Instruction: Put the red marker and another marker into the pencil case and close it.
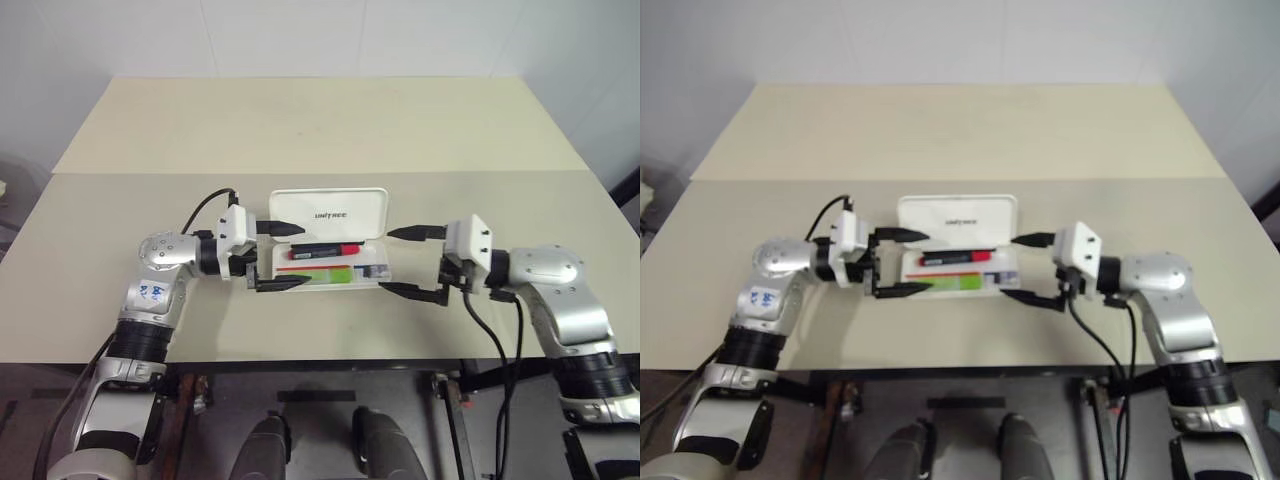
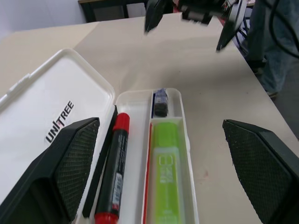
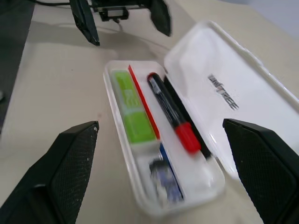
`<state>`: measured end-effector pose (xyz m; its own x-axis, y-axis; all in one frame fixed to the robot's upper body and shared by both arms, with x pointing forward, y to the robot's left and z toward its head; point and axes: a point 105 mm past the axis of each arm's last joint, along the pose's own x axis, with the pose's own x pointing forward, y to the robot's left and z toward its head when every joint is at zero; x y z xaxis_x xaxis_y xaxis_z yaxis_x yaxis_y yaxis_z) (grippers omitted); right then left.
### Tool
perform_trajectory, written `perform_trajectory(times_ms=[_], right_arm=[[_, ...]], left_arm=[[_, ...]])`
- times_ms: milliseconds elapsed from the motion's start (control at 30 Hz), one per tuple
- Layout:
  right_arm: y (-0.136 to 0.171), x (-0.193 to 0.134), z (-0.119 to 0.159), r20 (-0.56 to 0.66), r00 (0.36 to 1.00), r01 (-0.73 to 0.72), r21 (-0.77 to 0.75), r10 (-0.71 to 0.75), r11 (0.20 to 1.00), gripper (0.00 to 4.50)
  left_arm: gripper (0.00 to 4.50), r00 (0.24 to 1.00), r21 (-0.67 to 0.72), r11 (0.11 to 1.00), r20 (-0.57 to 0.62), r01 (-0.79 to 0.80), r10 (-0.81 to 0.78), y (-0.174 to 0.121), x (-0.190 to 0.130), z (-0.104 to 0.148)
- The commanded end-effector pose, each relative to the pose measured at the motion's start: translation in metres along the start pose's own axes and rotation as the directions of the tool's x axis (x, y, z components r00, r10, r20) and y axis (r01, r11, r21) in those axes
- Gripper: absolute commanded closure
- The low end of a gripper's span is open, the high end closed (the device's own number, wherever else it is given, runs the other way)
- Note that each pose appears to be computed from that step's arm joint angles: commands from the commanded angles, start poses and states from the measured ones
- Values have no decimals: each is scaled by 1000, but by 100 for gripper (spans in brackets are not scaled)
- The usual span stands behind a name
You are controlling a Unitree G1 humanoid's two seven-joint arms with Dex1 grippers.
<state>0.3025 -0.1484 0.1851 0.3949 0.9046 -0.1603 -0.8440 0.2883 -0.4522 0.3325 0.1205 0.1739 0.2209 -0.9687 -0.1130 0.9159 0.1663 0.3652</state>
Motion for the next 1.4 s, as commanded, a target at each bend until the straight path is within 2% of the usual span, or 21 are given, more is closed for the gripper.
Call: perform_trajectory(times_ms=[33,167,400,433,733,833,967,1133,1200,1400], right_arm=[[-3,-17,15,21,998,62,-36,-62,997,0],[2,-35,5,-45,994,94,-13,-95,995,0],[-2,-40,7,-53,989,134,-29,-136,990,0],[-2,-40,7,-53,989,137,-30,-138,990,0],[-1,-32,6,-47,990,130,-29,-132,991,0],[-1,-32,6,-46,990,134,-27,-135,991,0],[0,-32,6,-46,988,146,-23,-147,989,0],[1,-30,8,-38,986,159,-21,-160,987,0],[0,-29,9,-33,985,167,-21,-167,986,0],[2,-28,12,-23,982,186,-12,-186,983,0]], left_arm=[[60,999,7,999,40,-35,35,5,-12,5],[193,996,11,997,45,-71,71,9,-21,4],[431,996,-1,998,52,-68,68,6,-23,3],[444,996,2,998,52,-69,69,5,-23,3],[444,966,79,969,135,-235,223,30,-17,27],[444,926,111,926,159,-362,343,52,-22,36],[444,859,139,849,127,-511,496,80,-30,35],[444,804,128,796,32,-592,593,102,-29,21],[444,806,97,805,-39,-586,591,105,-25,8],[444,813,-3,820,-138,-572,566,109,-18,-11]])
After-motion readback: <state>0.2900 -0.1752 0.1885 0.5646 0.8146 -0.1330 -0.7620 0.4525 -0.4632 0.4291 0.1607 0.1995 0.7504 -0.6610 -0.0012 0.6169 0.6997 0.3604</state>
